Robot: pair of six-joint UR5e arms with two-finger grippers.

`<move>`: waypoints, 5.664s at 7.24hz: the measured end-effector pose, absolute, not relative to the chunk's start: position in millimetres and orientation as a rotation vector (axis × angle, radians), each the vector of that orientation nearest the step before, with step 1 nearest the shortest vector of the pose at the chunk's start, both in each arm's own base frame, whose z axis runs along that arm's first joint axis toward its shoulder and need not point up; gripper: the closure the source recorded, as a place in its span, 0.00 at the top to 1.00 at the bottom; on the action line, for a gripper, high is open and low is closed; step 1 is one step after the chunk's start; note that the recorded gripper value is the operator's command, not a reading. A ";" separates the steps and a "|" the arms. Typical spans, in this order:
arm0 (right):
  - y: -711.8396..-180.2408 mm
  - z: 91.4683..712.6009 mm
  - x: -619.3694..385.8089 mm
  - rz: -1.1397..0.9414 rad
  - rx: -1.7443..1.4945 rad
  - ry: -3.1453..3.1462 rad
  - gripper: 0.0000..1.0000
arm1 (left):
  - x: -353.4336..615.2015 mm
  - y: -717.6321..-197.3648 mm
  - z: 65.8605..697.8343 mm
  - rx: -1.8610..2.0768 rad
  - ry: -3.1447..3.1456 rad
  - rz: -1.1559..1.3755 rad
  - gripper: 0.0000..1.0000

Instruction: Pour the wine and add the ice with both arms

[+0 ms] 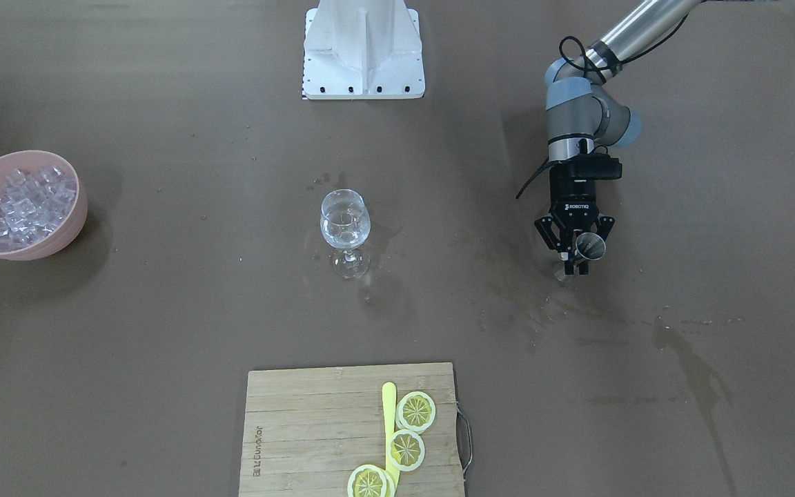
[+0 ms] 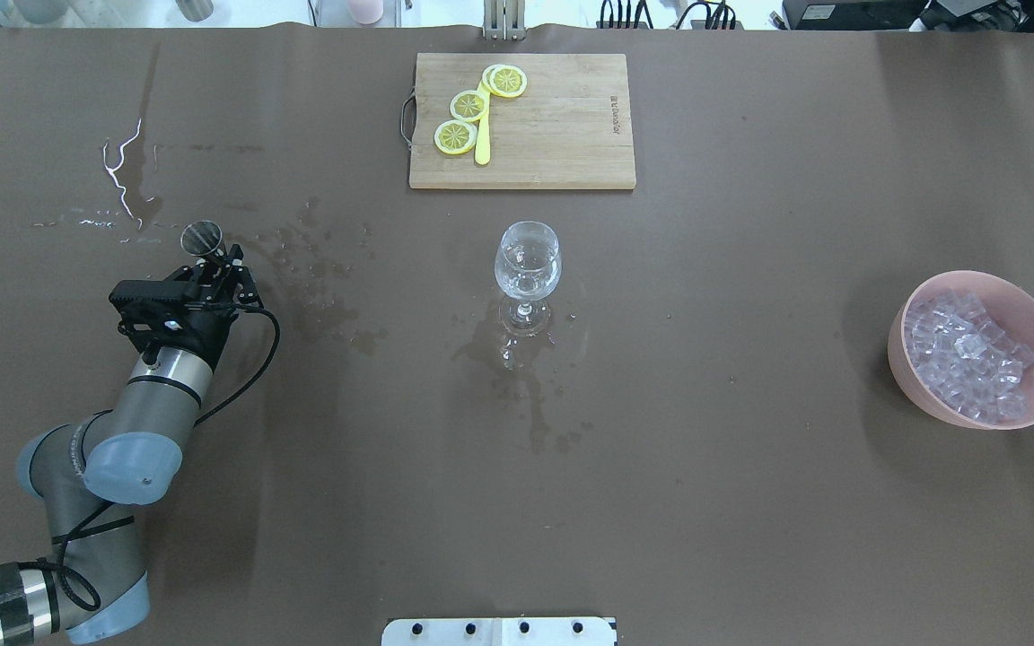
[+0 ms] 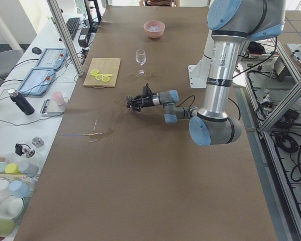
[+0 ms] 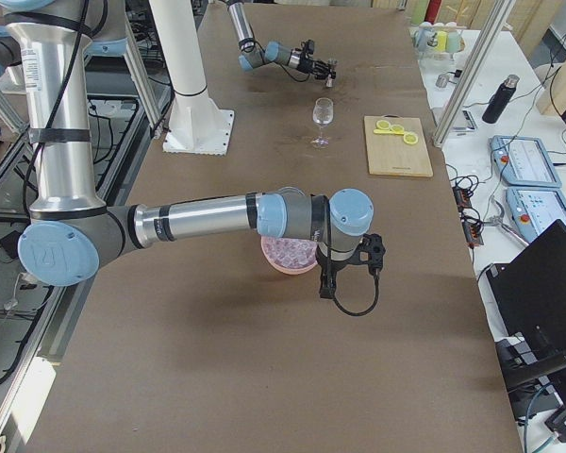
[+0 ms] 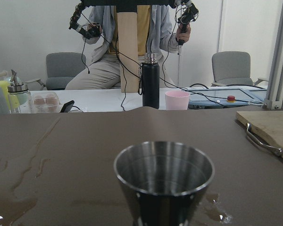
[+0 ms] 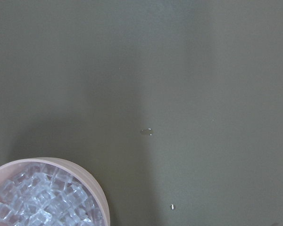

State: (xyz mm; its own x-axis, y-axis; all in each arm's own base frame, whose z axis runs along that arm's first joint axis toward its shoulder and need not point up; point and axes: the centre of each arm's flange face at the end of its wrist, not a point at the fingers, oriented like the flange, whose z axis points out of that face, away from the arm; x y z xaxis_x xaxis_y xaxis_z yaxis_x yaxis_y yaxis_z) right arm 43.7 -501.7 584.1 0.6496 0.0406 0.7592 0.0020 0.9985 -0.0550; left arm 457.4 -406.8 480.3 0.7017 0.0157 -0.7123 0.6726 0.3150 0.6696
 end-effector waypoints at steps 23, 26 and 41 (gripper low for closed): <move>-518.8 523.3 38.9 -0.019 0.047 -0.878 1.00 | 335.3 -386.1 417.0 1.122 0.864 -0.299 0.98; -496.3 437.5 -39.6 0.030 0.016 -0.904 1.00 | 258.7 -418.5 436.3 0.950 0.869 -0.222 0.98; -428.0 519.7 -171.9 0.061 -0.018 -0.794 0.99 | 231.7 -447.8 444.4 0.854 0.851 -0.218 0.98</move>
State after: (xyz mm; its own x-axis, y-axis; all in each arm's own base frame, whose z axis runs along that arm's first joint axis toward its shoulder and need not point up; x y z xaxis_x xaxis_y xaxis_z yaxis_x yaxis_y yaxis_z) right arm -171.9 -428.0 519.7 0.6992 0.0612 0.7123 -0.0478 0.9981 -0.0388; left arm 231.7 -447.8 444.4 0.6599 0.1529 -0.7356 0.4878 0.6575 0.5742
